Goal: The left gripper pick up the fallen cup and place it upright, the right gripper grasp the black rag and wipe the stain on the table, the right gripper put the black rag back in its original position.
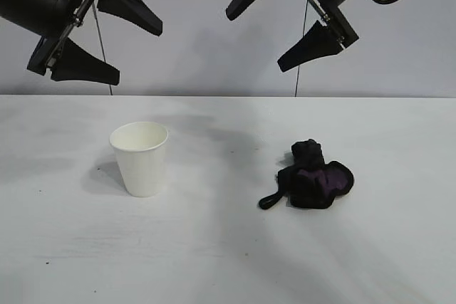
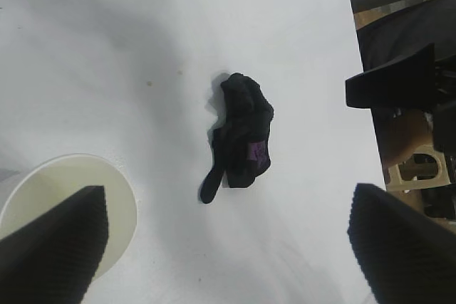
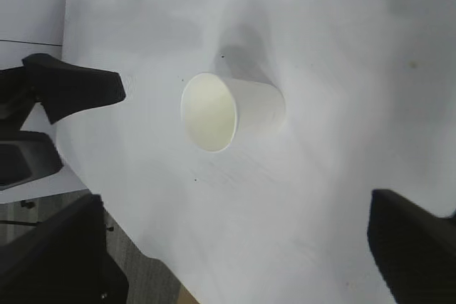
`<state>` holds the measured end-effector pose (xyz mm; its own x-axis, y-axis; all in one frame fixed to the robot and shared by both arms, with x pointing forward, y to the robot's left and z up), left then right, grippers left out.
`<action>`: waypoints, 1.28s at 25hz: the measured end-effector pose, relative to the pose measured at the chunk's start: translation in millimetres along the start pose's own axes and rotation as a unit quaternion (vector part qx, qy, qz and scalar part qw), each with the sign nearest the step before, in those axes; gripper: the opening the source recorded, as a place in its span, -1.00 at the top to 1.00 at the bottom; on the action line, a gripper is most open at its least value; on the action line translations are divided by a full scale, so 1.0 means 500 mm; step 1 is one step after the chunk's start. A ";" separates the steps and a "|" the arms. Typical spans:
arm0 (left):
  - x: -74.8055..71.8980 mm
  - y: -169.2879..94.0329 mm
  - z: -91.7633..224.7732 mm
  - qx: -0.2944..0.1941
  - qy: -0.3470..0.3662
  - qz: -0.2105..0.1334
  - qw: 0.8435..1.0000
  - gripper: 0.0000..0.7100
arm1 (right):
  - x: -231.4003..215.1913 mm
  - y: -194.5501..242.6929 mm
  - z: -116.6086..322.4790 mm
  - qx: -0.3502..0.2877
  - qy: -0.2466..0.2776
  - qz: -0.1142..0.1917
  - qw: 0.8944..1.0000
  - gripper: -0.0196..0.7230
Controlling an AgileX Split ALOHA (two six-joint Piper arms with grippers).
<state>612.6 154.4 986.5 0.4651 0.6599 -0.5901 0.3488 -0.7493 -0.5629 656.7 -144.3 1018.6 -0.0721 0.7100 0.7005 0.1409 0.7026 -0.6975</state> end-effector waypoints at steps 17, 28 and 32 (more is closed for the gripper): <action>0.000 0.000 0.000 0.000 0.000 0.000 1.000 -0.86 | -0.031 -0.031 -0.010 -0.004 0.009 -0.003 1.000 -0.92; 0.000 0.000 0.000 0.000 0.000 0.000 1.000 -0.86 | -0.050 -0.053 -0.023 -0.020 0.019 -0.011 1.000 -0.92; 0.000 0.000 0.000 0.000 0.000 0.000 1.000 -0.86 | -0.050 -0.053 -0.023 -0.020 0.014 -0.010 1.000 -0.92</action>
<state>612.6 154.5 986.5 0.4650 0.6603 -0.5897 0.3493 -0.7489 -0.5632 666.0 -181.2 1021.4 -0.0475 0.6932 0.7192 0.1789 0.7143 -0.6766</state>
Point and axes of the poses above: a point on each arm's last joint axis where the gripper is mounted, y pointing out along that axis toward the gripper, x along the wrist's bending axis when the last joint is at zero, z = x × y, the point moved 4 cm from there along y, pointing out along that axis toward the gripper, and after that the axes turned 13 degrees about y, right-handed, at the moved point
